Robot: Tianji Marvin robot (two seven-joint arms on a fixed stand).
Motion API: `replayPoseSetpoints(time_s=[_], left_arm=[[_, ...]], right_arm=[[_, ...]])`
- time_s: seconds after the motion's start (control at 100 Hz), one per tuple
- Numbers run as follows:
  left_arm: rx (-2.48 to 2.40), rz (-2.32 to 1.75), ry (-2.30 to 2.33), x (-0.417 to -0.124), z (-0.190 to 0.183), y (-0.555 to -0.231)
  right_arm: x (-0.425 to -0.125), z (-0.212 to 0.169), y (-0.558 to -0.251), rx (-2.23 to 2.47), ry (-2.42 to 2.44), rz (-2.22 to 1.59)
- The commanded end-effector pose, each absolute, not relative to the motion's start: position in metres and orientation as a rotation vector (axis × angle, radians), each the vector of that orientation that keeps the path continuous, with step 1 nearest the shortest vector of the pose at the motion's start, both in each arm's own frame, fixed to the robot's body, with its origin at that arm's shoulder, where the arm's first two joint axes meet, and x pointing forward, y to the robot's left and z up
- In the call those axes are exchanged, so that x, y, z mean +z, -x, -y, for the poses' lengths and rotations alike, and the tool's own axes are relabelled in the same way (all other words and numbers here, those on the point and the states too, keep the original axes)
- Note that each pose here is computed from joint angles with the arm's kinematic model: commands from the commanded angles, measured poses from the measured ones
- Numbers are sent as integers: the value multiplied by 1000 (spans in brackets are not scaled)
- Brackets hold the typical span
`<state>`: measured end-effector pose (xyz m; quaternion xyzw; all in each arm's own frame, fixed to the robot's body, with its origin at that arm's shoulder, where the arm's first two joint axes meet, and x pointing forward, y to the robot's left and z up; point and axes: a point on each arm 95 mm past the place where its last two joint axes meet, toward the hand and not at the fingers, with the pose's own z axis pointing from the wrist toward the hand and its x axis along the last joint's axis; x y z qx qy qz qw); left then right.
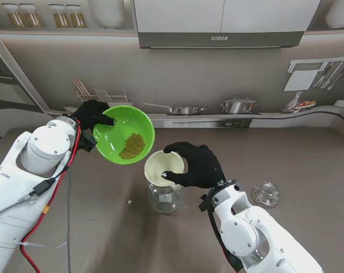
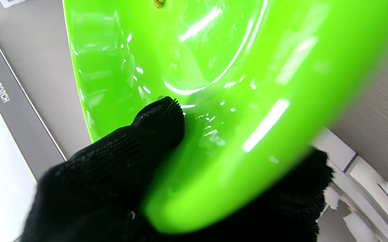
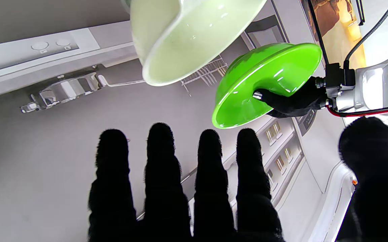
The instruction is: Pour mung beans into a glass jar with a funnel
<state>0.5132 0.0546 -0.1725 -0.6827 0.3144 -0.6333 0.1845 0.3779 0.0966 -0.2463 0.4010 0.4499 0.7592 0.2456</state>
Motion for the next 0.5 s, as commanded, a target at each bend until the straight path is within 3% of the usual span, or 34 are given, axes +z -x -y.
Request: replayPoseSetpoints(time_s=[0.0, 0.49], left_arm=[[-1812, -909, 1931, -168, -44, -515], [-1875, -952, 1898, -172, -13, -516]], right_arm=[[-247, -99, -376, 2074, -1098, -1237], [-247, -98, -377, 2071, -1098, -1213]])
